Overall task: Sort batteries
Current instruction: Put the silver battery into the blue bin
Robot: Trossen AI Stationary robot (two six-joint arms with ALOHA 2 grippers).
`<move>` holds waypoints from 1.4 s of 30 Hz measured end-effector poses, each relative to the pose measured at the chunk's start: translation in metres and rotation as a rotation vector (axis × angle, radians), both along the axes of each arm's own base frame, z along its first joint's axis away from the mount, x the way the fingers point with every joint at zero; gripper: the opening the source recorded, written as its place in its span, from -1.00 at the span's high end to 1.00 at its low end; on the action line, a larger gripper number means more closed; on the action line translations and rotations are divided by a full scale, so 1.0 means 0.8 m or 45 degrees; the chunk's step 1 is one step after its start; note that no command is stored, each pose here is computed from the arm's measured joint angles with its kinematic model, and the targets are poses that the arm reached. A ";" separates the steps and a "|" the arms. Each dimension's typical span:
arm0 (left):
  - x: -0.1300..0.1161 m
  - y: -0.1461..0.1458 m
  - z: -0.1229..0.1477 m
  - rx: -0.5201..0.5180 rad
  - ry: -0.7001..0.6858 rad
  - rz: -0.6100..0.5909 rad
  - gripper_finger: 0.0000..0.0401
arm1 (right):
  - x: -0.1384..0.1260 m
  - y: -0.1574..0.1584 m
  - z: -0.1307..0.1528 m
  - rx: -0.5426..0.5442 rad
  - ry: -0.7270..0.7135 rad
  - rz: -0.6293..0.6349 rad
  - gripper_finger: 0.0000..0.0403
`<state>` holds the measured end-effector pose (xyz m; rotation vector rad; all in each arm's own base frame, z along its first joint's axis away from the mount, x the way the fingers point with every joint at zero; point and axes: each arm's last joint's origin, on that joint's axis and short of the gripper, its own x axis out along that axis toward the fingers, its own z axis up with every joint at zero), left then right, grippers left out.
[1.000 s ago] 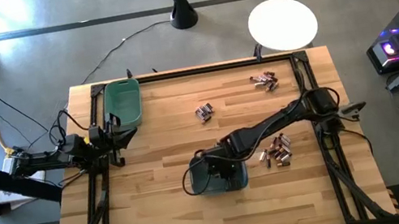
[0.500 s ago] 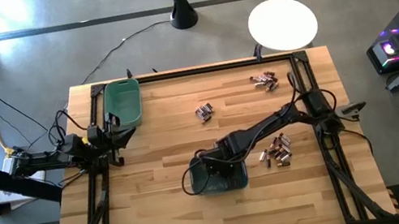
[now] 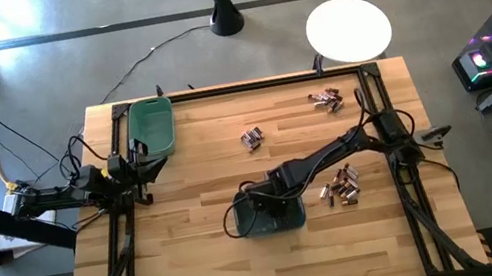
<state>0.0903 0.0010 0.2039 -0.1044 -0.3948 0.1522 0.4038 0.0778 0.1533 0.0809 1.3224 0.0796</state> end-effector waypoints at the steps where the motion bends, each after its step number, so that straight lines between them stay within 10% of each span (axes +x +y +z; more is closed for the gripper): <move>1: 0.000 0.000 0.000 0.000 0.000 0.000 0.97 | 0.000 0.000 0.000 0.002 0.000 0.010 0.31; 7: 0.000 0.000 0.000 0.000 0.000 0.000 0.97 | 0.006 0.001 0.022 -0.021 0.011 0.016 0.22; 15: 0.000 0.000 0.000 0.000 0.001 0.000 0.97 | 0.000 0.014 0.090 -0.386 0.086 -0.023 0.22; 23: 0.001 0.000 -0.002 0.005 0.027 -0.007 0.97 | -0.073 0.052 0.136 -0.706 0.178 -0.215 0.22; 29: 0.001 0.000 -0.002 0.013 0.029 -0.011 0.97 | -0.147 0.061 0.126 -0.526 0.078 -0.631 0.22; 36: 0.001 0.000 -0.001 0.025 0.019 -0.006 0.97 | -0.183 0.047 0.066 0.009 -0.065 -1.427 0.22; 42: 0.000 0.000 -0.001 0.025 0.011 -0.005 0.97 | -0.187 0.033 0.025 0.109 -0.015 -1.576 0.22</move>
